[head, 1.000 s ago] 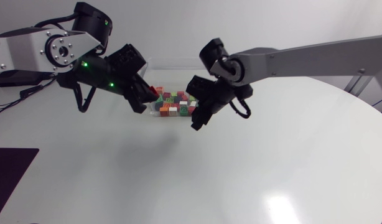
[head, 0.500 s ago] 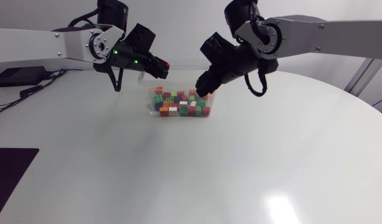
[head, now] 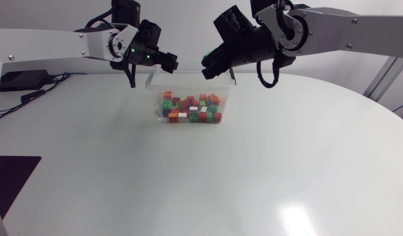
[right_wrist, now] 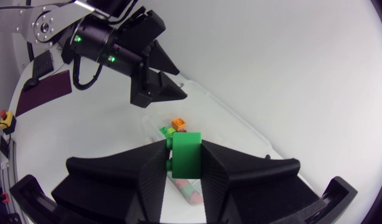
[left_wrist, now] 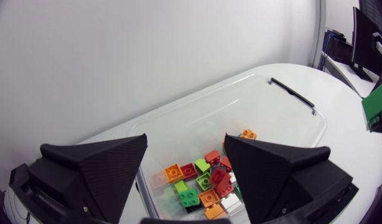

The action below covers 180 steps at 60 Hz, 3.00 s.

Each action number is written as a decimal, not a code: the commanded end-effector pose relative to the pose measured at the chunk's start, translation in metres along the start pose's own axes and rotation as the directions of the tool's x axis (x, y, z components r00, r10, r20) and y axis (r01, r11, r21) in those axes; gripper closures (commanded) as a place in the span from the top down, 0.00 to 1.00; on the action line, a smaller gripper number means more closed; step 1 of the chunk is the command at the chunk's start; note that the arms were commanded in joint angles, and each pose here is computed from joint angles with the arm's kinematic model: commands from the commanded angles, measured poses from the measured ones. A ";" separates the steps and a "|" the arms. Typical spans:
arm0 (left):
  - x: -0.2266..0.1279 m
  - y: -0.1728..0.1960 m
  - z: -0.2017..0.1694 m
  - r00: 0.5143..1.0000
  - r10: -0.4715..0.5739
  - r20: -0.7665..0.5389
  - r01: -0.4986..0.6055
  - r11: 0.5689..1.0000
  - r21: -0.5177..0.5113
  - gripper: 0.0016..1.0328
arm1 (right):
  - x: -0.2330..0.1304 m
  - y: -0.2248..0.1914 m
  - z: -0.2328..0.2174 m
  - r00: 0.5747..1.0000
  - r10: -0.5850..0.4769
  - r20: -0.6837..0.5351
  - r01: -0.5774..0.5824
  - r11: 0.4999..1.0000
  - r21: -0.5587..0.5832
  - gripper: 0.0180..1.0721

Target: Place the duplo bricks in the container

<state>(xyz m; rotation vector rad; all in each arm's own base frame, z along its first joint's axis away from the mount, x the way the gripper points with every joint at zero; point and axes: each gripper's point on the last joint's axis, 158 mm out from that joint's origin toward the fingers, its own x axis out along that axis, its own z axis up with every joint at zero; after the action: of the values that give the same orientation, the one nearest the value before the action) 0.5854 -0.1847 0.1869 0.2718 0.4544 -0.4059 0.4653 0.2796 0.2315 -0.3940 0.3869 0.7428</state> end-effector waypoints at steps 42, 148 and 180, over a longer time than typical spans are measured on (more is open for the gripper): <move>-0.163 0.072 0.019 0.966 0.195 0.171 -0.185 0.980 -0.075 0.96 | 0.111 -0.047 -0.018 0.991 -0.131 0.022 0.130 0.990 0.053 0.55; -0.331 0.036 -0.134 0.855 0.386 0.347 -0.359 0.922 -0.141 0.95 | -0.285 -0.065 -0.179 0.676 -0.729 0.107 0.706 0.682 0.191 0.95; -0.320 0.016 -0.193 0.854 0.403 0.328 -0.319 0.905 -0.282 0.93 | -0.273 -0.031 -0.227 0.689 -0.713 0.133 0.621 0.675 0.399 0.95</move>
<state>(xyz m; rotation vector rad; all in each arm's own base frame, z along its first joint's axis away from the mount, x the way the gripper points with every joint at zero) 0.2594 -0.0030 0.1904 0.1018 0.0360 -0.0296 0.2604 -0.0068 0.1879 -0.1474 0.0469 -0.0292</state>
